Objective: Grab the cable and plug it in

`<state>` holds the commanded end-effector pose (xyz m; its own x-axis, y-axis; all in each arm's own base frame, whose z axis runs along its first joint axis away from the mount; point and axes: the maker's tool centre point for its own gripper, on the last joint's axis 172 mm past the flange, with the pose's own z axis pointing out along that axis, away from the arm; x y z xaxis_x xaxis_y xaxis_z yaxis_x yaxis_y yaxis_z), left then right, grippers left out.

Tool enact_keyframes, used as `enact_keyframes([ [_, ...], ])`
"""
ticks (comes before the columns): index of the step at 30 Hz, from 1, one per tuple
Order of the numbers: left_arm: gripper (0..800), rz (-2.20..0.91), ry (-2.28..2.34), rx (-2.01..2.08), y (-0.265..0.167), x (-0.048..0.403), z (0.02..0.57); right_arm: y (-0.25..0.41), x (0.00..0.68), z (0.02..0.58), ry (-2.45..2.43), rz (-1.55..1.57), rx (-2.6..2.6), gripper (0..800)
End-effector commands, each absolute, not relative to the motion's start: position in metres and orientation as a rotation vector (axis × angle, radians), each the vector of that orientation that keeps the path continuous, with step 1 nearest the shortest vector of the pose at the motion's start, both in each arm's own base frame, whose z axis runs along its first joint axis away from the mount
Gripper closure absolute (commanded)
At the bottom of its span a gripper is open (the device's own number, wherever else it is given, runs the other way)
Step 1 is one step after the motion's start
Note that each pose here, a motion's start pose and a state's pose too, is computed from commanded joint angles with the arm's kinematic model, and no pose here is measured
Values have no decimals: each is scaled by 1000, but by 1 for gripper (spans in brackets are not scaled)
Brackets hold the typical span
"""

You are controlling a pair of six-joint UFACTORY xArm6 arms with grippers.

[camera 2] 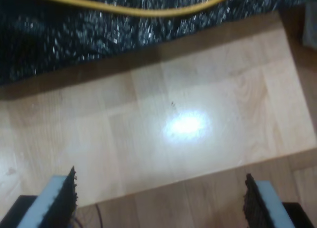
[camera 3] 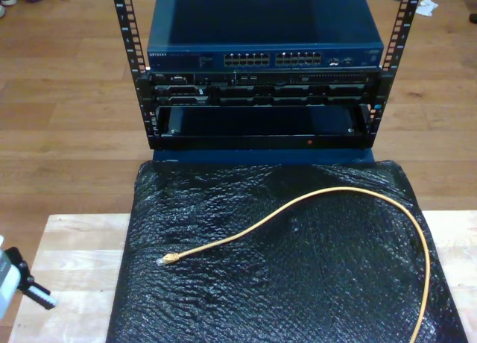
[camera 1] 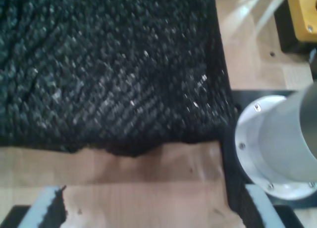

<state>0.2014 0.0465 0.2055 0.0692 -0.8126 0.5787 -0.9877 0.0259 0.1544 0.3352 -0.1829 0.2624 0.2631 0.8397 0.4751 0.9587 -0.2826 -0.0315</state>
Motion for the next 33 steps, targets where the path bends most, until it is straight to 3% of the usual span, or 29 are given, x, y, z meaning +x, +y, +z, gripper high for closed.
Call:
enact_keyframes([
  [23, 1, 459, -1669, 1901, 11, 225, 189, -92, 377, 267, -1775, -467, -2062, 8],
  [33, 1, 469, -1695, 1953, 23, 237, 189, -29, 397, 265, -1868, -409, -1988, 8],
])
